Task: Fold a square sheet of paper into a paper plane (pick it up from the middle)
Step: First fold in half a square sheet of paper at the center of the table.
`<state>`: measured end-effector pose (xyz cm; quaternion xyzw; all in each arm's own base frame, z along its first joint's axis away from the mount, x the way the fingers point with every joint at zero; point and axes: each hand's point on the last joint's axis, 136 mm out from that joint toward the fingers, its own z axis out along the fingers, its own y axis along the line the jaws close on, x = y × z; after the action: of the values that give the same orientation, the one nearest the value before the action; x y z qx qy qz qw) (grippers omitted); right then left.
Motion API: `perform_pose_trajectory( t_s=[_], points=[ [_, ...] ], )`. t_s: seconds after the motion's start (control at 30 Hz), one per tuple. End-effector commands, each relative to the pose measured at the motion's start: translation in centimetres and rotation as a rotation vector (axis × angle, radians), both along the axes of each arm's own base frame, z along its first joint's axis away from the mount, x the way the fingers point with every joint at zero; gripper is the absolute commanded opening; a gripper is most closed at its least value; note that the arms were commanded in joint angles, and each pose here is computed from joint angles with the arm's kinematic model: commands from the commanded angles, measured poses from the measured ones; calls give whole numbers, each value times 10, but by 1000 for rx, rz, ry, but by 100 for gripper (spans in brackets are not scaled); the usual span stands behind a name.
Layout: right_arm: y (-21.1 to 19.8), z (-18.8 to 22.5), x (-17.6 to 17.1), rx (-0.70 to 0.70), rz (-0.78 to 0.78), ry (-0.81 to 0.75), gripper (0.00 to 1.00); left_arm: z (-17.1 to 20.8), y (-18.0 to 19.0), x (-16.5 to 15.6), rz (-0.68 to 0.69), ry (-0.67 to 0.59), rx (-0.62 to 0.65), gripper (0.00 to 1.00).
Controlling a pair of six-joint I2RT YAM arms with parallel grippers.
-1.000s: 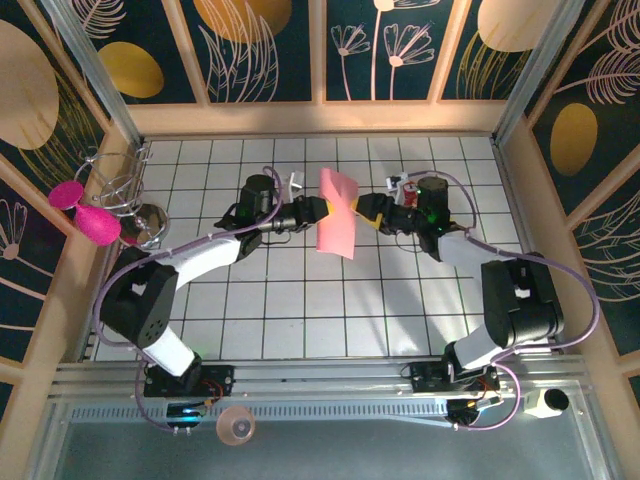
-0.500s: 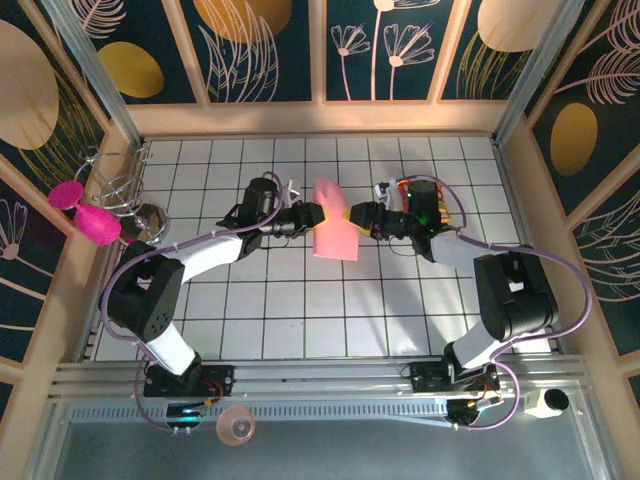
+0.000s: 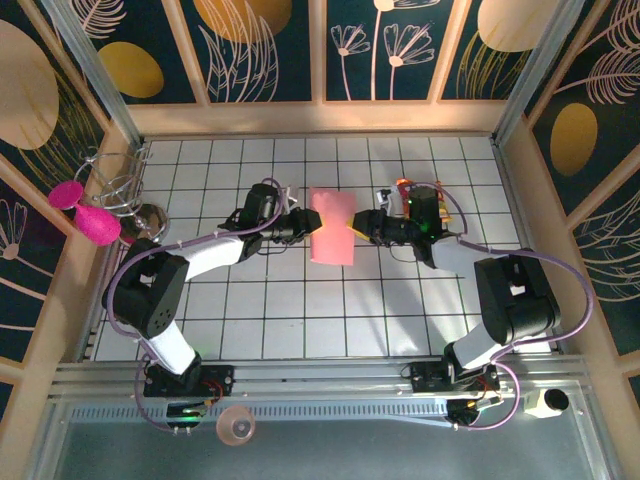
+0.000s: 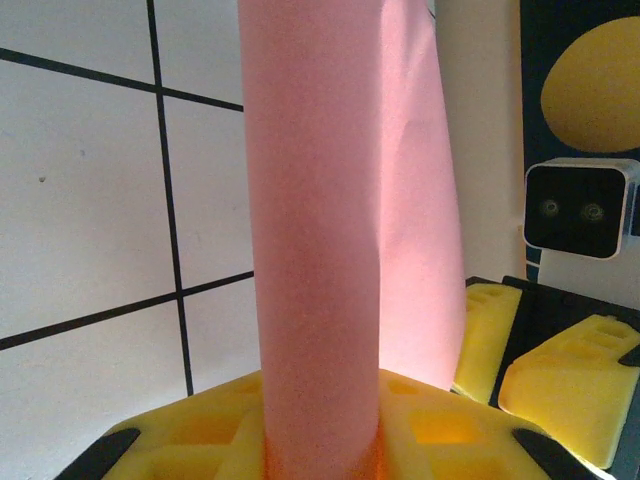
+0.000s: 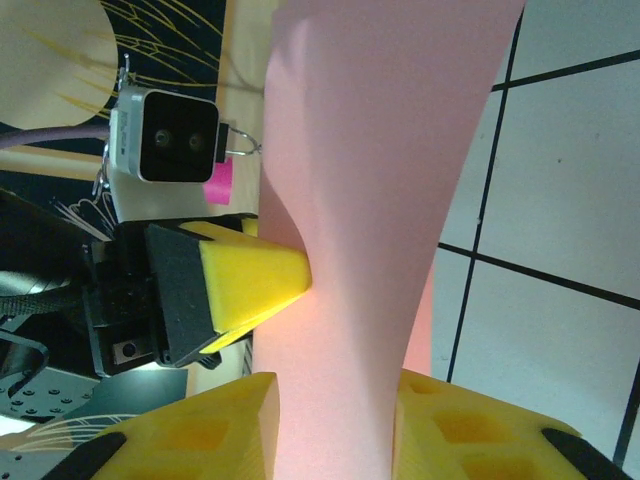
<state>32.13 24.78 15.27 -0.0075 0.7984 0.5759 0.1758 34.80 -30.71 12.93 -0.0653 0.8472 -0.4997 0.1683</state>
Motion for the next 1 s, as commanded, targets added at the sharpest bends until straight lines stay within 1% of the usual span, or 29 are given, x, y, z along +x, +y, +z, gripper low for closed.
perform_pose_trajectory(
  t_s=[0.0,0.17,0.3,0.37,0.53,0.77,0.87,0.97],
  points=[
    [9,-3,-5,10,16,-4,31,-3,0,0,6,15,-31,26],
    [11,-3,-7,40,-7,-2,26,-6,0,-4,10,36,-59,26],
    [9,-4,-3,22,-34,-13,21,-11,3,-7,13,50,-51,27],
    [8,-7,-2,4,-42,-14,20,-12,4,-7,12,51,-52,27],
    [7,-15,-3,3,-48,13,25,-4,2,-9,5,46,-78,25],
    [8,-14,-11,103,-54,66,35,24,-4,-9,-8,20,-182,24],
    [10,-10,-12,143,-42,72,36,26,-4,-9,-10,18,-188,24],
    [11,-5,-13,159,-34,65,35,17,-2,-9,-2,32,-163,24]
  ],
)
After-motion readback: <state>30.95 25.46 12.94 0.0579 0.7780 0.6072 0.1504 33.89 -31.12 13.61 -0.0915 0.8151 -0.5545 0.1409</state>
